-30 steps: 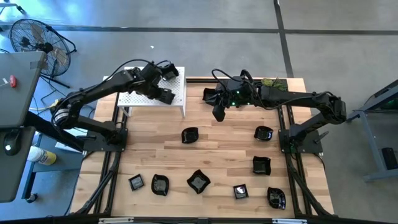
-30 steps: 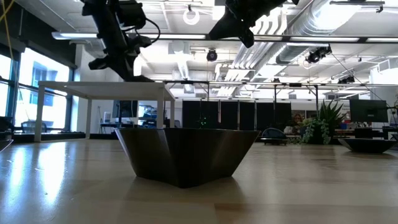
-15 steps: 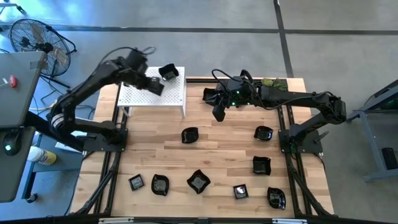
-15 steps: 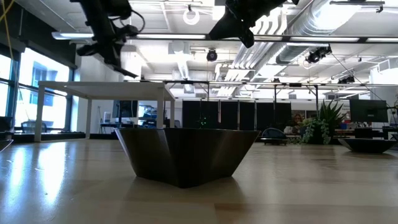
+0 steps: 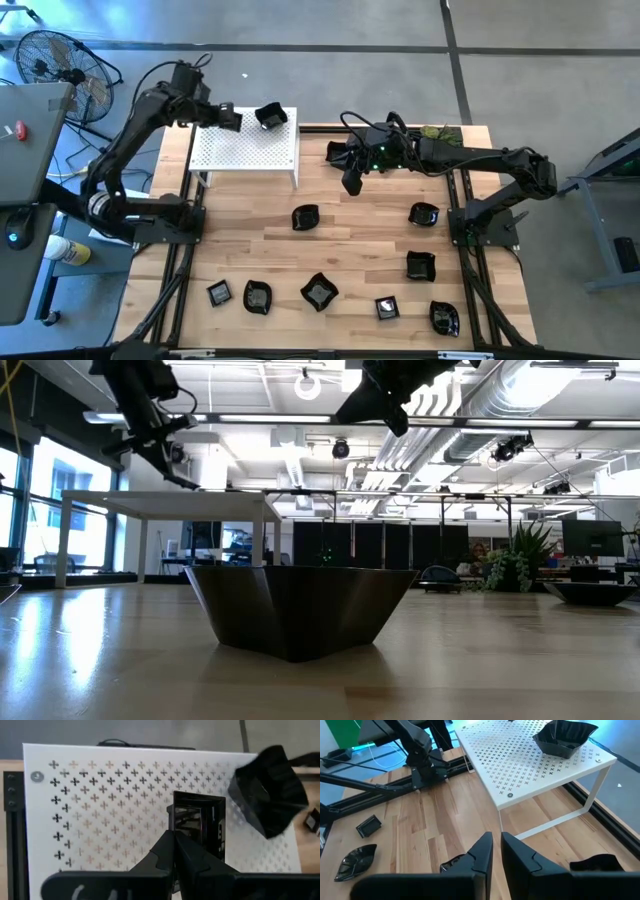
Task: Pick & Place Mini shaped plates
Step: Put the black square plate on the shelf
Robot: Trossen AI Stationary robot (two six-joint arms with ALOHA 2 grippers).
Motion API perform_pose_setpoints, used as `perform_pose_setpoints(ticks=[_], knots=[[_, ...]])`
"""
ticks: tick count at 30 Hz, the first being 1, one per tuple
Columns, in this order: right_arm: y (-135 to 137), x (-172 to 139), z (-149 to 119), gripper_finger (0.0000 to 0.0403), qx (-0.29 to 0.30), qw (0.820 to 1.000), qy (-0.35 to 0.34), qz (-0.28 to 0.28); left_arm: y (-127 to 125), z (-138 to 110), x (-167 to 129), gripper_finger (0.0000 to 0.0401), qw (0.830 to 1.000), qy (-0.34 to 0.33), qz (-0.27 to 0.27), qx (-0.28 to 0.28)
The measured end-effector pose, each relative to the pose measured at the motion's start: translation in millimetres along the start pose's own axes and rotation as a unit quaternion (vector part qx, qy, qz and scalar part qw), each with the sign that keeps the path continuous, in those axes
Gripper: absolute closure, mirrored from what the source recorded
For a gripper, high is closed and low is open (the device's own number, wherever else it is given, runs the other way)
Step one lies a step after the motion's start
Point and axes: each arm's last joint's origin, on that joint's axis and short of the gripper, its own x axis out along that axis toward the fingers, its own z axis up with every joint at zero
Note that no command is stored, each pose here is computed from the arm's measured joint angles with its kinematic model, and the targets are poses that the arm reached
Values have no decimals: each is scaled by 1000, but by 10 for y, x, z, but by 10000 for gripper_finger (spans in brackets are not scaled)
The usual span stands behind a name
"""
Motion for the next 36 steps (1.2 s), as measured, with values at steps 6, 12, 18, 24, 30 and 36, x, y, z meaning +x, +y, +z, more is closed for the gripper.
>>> perform_pose_setpoints(ticks=[6, 12, 18, 24, 30, 36], knots=[[3, 0, 0, 372, 0, 1000, 0, 0, 3, 47, 110, 401, 1000, -3, 27, -10], [3, 0, 3, 373, -1, 1000, -2, 1, 3, 72, 195, 401, 998, -8, 64, -13], [3, 0, 3, 369, -2, 1000, -1, 1, -85, 59, 294, 393, 995, -12, 94, -11], [3, 0, 3, 368, -2, 1000, -1, 1, -74, 55, 296, 370, 995, -8, 97, -12], [3, 0, 3, 366, -1, 1000, -1, 1, -83, 53, 270, 349, 996, 2, 90, 7], [3, 0, 4, 373, 0, 1000, -2, 1, -134, 116, 80, 360, 995, -6, 85, 42]])
